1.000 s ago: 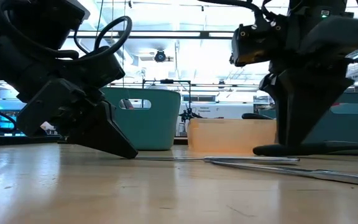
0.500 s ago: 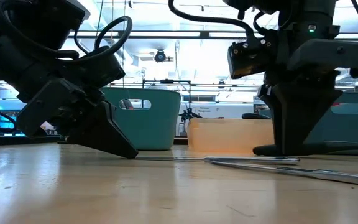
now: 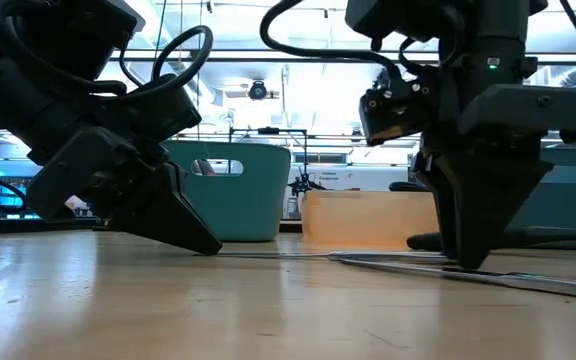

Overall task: Pick & Place Kitchen Items
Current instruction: Put the right silver knife into the orange container

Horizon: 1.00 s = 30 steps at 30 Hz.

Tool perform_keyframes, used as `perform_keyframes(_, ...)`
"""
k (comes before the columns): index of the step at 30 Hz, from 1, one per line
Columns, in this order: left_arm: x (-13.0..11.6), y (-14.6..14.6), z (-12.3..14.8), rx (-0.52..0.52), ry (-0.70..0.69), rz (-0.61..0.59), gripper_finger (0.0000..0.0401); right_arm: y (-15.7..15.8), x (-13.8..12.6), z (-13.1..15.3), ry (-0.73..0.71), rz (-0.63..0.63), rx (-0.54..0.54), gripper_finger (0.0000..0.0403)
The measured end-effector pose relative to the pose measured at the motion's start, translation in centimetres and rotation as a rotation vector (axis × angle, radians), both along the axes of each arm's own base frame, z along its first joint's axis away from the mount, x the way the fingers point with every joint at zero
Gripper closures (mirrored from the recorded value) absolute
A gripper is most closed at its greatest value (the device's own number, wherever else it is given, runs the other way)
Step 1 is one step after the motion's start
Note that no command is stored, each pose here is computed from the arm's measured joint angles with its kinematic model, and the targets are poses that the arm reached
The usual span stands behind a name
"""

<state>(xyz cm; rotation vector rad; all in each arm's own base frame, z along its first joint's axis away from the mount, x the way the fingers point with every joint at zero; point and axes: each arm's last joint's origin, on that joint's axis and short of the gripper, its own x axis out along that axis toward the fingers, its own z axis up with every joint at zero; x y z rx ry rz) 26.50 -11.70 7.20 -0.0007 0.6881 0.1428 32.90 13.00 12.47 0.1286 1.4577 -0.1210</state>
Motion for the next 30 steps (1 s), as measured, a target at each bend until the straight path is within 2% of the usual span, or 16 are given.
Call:
perform_keyframes(8, 0.40, 0.77, -0.03, -0.083, 0.018, 0.021, 0.0400, -0.11, 0.02, -0.02, 0.001, 0.002, 0.005, 0.0233)
perform_keyframes(19, 0.42, 0.96, -0.06, -0.067, 0.036, 0.013, 0.0401, -0.11, -0.08, -0.11, 0.017, 0.020, 0.020, 0.0235)
perform_keyframes(24, 0.42, 0.96, -0.06, -0.066, 0.036, 0.015, 0.0401, -0.33, -0.06, -0.15, 0.024, 0.019, 0.021, 0.0261)
perform_keyframes(30, 0.41, 0.97, -0.06, -0.062, 0.034, 0.018, 0.0401, -0.81, 0.09, -0.24, 0.032, 0.003, 0.025, 0.0318)
